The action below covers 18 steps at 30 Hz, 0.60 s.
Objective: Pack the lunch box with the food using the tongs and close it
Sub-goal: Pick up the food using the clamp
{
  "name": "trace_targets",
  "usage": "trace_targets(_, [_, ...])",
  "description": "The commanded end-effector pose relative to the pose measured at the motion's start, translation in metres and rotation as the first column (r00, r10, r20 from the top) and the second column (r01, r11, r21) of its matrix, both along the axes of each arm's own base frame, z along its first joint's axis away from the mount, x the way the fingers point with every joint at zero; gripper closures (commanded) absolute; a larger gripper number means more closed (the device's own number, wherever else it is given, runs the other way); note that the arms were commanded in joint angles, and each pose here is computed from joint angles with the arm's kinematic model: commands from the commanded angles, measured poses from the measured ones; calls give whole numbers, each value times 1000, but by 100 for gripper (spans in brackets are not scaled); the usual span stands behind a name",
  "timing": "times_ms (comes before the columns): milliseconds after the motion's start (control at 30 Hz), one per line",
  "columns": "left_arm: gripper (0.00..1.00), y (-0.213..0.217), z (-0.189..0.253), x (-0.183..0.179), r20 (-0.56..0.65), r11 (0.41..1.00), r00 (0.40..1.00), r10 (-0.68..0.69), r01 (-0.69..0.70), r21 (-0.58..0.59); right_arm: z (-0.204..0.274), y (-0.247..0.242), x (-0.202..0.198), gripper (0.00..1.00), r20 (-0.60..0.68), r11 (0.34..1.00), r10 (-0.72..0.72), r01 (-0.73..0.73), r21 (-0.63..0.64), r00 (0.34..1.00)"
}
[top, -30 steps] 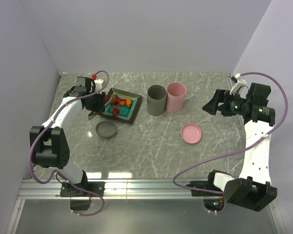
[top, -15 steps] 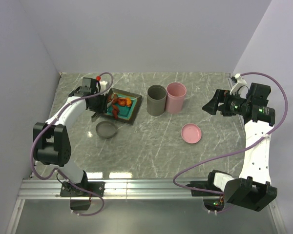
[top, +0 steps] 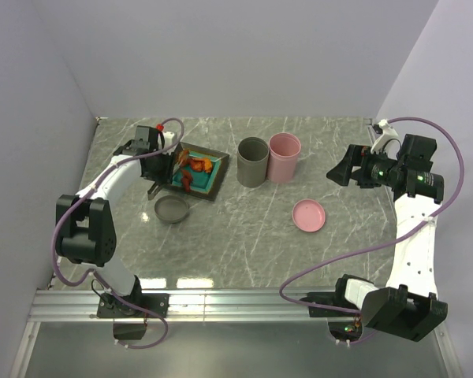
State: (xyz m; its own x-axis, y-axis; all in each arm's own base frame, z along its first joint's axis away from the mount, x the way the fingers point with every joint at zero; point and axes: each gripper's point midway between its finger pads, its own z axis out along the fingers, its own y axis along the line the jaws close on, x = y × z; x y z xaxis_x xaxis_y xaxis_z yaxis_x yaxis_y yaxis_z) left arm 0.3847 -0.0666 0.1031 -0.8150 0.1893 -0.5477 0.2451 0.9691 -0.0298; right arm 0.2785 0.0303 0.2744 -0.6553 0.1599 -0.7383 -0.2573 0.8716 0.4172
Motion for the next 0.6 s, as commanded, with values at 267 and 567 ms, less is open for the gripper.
trace_targets(267, [51, -9, 17, 14, 60, 1000, 998, -15, 14, 18, 2, -2, 1, 0, 15, 1000, -4, 4, 0, 1000])
trace_targets(567, [50, -17, 16, 12, 55, 999, 998, -36, 35, 7, 0, -2, 1, 0, 13, 1000, -4, 4, -1, 1000])
